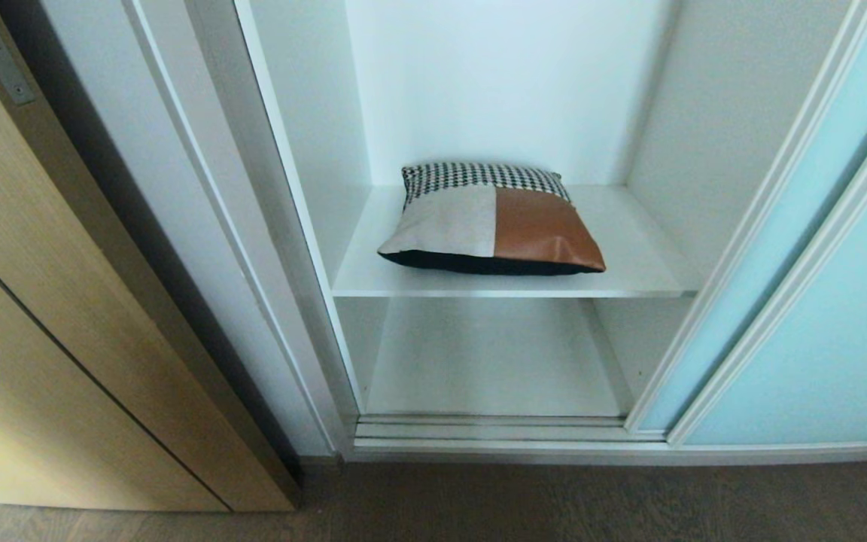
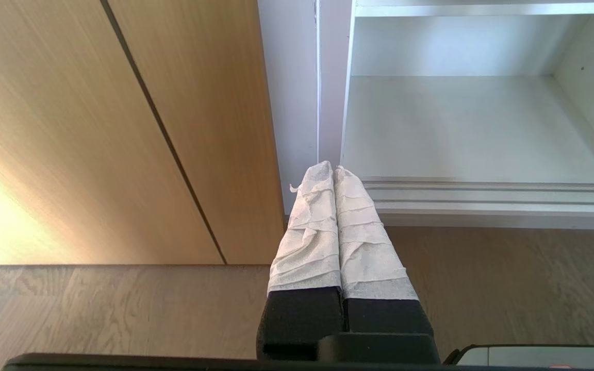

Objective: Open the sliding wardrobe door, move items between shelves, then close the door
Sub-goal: Open the door

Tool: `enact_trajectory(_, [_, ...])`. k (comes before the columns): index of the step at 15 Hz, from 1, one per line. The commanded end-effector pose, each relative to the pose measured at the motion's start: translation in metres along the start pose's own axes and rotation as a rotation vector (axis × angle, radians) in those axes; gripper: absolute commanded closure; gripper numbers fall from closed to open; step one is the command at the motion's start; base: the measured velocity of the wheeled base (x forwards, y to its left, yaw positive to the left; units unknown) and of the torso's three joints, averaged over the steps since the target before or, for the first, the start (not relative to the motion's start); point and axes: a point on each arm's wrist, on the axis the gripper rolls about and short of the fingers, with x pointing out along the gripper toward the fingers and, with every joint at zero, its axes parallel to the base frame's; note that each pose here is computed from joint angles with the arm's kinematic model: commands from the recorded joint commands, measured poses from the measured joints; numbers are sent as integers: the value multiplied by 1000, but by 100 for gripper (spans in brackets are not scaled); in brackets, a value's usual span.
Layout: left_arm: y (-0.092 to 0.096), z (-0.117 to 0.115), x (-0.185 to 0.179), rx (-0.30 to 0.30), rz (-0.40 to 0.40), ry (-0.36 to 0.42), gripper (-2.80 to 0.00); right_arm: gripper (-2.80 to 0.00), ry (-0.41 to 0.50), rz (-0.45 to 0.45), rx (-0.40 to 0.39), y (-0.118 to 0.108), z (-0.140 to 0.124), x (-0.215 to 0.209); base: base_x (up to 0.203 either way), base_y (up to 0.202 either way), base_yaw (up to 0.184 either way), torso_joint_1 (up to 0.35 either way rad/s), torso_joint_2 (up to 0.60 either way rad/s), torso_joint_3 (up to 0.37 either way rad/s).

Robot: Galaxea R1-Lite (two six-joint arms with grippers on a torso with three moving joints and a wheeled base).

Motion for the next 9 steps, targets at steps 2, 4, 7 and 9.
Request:
enact_trajectory(2, [0, 0, 0, -1, 0, 3, 0, 0, -80, 14, 36, -26, -16, -53, 0, 0, 0, 0, 0, 0])
enact_trajectory(4, [0, 0, 0, 1, 2, 3, 0, 0, -33, -2, -4, -41, -50, -70, 0, 0, 0, 0, 0, 0])
enact_trajectory(7, [0, 0, 0, 1, 1, 3, 0, 0, 40, -40, -64, -55, -88, -80, 0, 0, 0, 0, 0, 0])
enact_trajectory(9, [0, 0, 0, 1, 1, 3, 0, 0, 38, -62, -68, -62, -101, -88, 0, 0, 0, 0, 0, 0])
